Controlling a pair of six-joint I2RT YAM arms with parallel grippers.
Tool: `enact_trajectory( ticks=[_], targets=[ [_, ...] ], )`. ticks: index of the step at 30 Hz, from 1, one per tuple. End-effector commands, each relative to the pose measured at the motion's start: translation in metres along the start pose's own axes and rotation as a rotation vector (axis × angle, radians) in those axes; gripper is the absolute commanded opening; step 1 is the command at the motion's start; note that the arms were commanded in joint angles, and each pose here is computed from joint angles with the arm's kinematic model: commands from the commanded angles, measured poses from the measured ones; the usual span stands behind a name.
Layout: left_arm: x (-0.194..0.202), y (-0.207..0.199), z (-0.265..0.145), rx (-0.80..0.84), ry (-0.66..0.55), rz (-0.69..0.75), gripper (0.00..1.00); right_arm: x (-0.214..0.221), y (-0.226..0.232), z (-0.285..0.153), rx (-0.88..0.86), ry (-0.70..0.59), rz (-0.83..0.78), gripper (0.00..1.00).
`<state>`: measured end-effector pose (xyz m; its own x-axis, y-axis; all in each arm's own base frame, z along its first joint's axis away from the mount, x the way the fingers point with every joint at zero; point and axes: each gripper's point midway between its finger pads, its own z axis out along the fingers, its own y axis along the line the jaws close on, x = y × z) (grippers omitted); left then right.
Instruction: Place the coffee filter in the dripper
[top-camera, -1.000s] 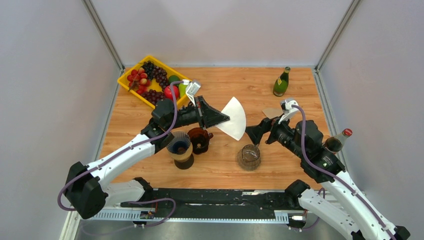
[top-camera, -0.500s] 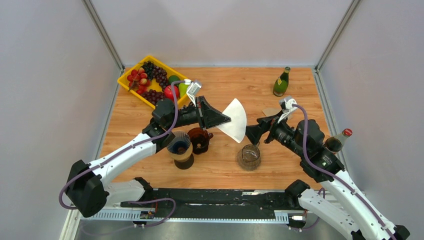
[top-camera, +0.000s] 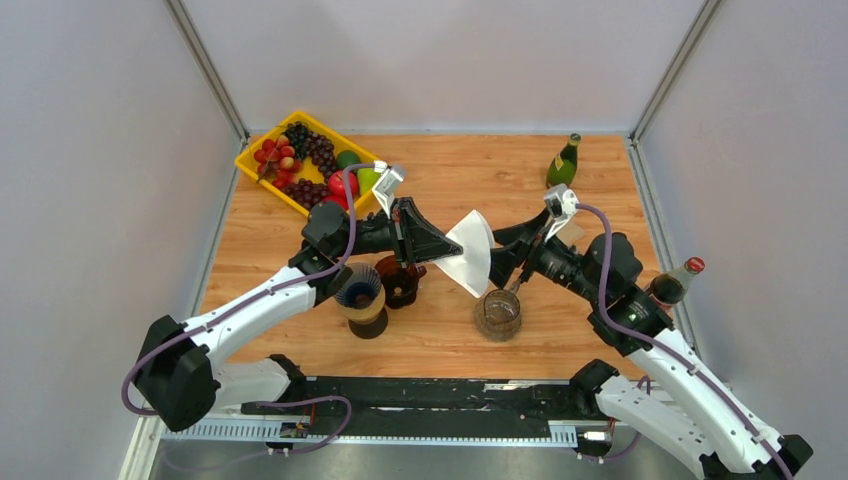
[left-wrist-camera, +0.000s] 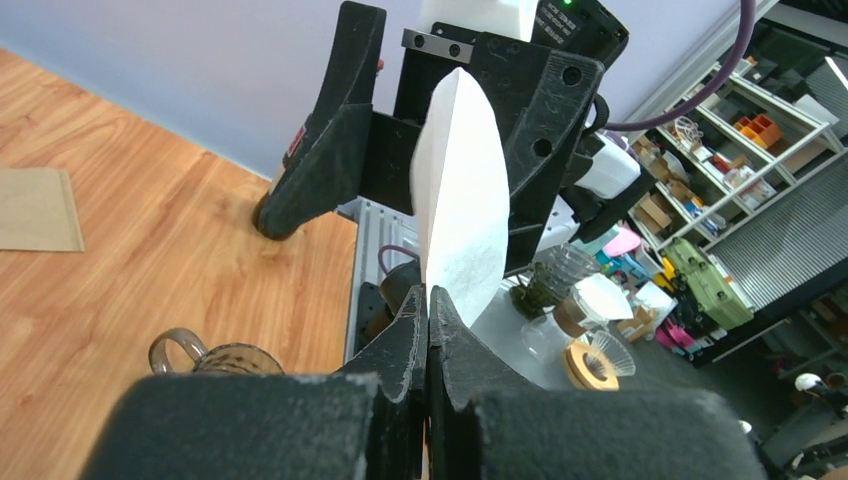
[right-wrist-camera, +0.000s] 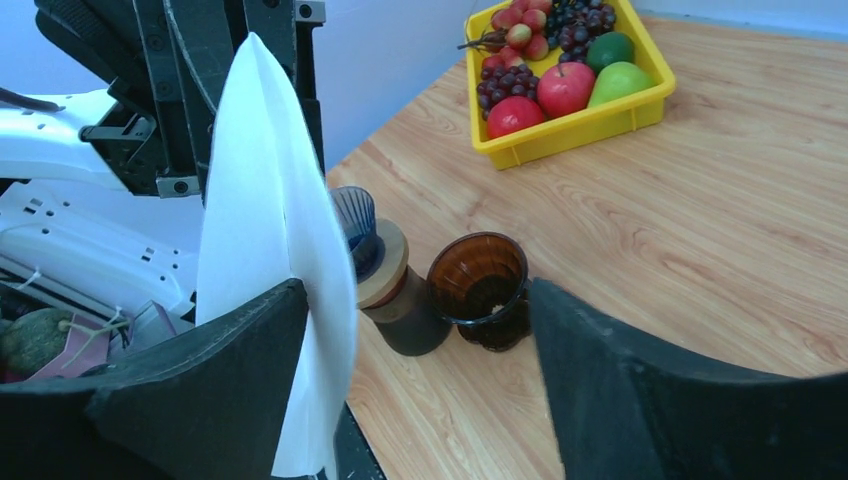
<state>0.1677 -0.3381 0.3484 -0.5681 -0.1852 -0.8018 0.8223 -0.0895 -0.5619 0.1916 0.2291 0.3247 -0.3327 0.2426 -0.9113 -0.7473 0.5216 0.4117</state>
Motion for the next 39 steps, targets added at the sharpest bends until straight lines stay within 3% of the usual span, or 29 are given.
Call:
enact_trajectory(
  ticks=[1, 6, 11, 21, 29, 39],
  targets=[
    [-0.004, -0.011, 0.001, 0.055, -0.002, 0.034, 0.0, -0.018, 0.023, 0.008, -0.13, -0.05, -0.017, 0.8],
    [-0.003, -0.011, 0.001, 0.055, 0.0, 0.032, 0.0, -0.009, 0.042, 0.012, -0.264, 0.0, -0.025, 0.68],
    [-0.003, -0.012, 0.001, 0.059, 0.0, 0.046, 0.0, -0.005, 0.042, 0.013, -0.276, 0.016, -0.015, 0.54],
    [-0.002, -0.01, -0.002, 0.049, 0.001, 0.094, 0.0, 0.002, 0.044, -0.001, -0.273, 0.0, -0.001, 0.54],
    [0.002, -0.028, -0.007, 0.135, 0.021, 0.175, 0.0, -0.004, 0.039, -0.007, -0.222, -0.057, 0.054, 0.59],
    [-0.001, -0.03, -0.008, 0.13, 0.011, 0.209, 0.0, -0.006, 0.058, 0.0, -0.347, -0.029, 0.098, 0.43]
  ],
)
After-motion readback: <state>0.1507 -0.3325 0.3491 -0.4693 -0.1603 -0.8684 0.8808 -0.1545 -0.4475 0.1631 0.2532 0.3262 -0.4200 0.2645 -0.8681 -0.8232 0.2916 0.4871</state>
